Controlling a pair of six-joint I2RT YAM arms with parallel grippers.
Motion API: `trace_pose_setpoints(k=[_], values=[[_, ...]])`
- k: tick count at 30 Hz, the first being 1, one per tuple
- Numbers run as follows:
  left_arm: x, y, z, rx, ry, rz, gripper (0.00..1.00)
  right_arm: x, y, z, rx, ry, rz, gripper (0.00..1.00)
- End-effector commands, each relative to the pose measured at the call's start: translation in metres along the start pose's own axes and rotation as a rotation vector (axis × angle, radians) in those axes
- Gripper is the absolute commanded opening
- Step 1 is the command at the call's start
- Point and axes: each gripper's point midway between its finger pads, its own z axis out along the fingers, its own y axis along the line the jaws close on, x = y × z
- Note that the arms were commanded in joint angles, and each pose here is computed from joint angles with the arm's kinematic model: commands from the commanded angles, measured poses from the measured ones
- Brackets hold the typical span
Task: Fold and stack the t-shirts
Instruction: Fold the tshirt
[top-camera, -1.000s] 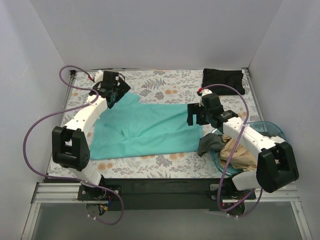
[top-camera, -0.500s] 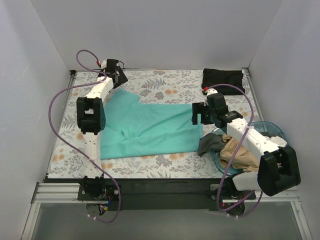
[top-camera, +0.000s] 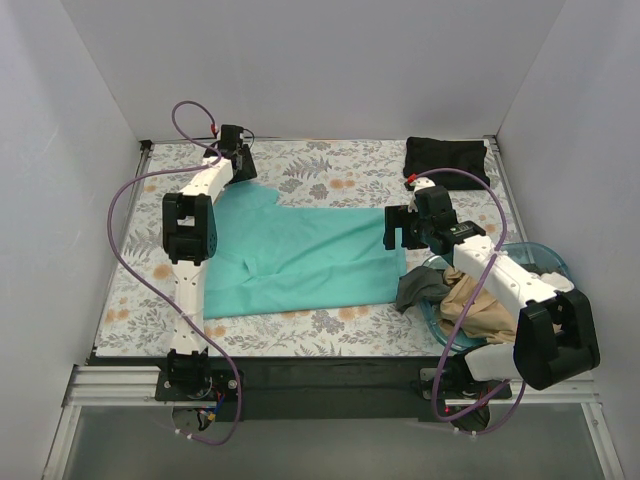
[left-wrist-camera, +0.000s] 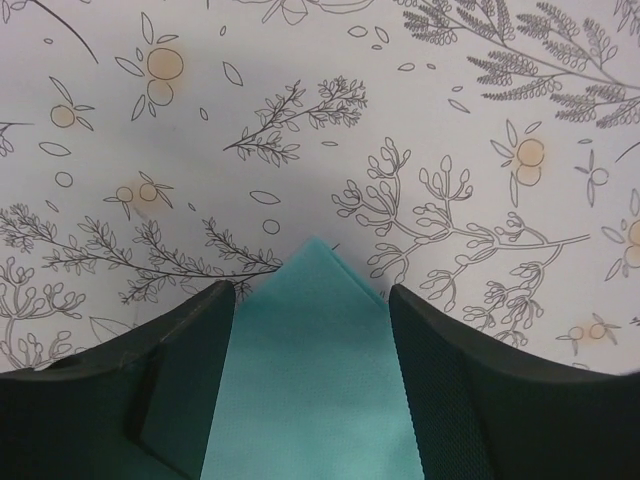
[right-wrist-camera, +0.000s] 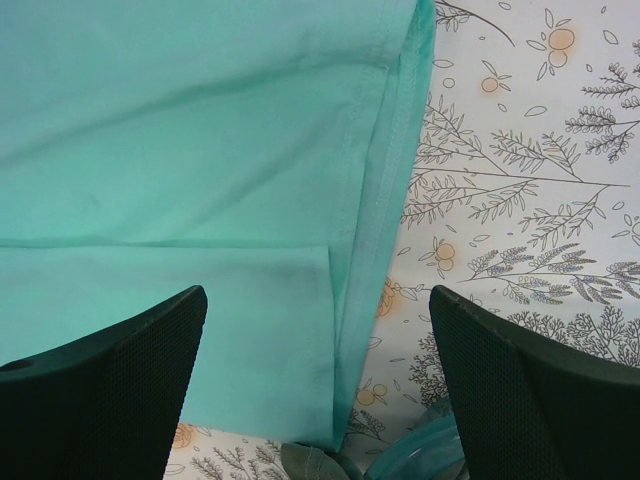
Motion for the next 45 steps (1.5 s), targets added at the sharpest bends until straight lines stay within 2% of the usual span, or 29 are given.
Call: trace_pose_setpoints(k=[1,5,6,8,16,19,21,27,28,29,33,37,39,45], values=[[-0.002,0.006,-0.008,-0.020,0.001,0.055,0.61,-0.003,0.001,0.001,-0.015,-0.006,-0.012,0.98],[0.012,-0.001,-0.012,0.021,0.031,0.129,0.52,-0.003,0.001,0.000,-0.013,-0.009,-0.012,0.98],[0.015,-0.002,-0.012,0.017,0.033,0.153,0.44,-0.004,0.002,-0.001,-0.014,-0.011,-0.010,0.98],[0.018,0.004,-0.012,-0.023,0.036,0.173,0.37,-0.004,0.003,-0.001,-0.021,-0.011,-0.009,0.98],[0.015,0.011,-0.012,-0.062,0.027,0.187,0.22,-0.004,0.002,-0.002,-0.019,-0.014,-0.010,0.98],[0.011,0.009,-0.013,-0.055,0.020,0.180,0.13,-0.015,-0.002,-0.001,0.012,-0.034,-0.003,0.98],[0.008,0.007,-0.013,-0.050,0.012,0.172,0.01,-0.021,-0.005,0.004,0.043,-0.038,0.012,0.98],[0.013,0.002,-0.014,-0.014,0.010,0.166,0.00,-0.065,-0.013,0.033,0.113,-0.062,0.050,0.98],[0.010,0.001,-0.015,-0.005,-0.004,0.161,0.00,-0.061,-0.016,0.048,0.126,-0.024,0.053,0.98],[0.010,0.000,-0.016,-0.001,-0.007,0.160,0.00,-0.077,-0.013,0.051,0.122,-0.046,0.057,0.98],[0.010,0.002,-0.020,0.000,-0.019,0.155,0.00,-0.077,-0.020,0.081,0.147,0.020,0.095,0.95],[0.009,0.002,-0.020,0.000,-0.027,0.147,0.00,-0.074,-0.017,0.110,0.075,0.080,0.128,0.91],[0.011,0.002,-0.019,-0.002,-0.025,0.148,0.00,-0.086,-0.013,0.115,0.043,0.068,0.120,0.87],[0.012,0.007,-0.017,-0.027,-0.031,0.149,0.00,-0.083,-0.026,0.141,0.042,0.102,0.139,0.59]])
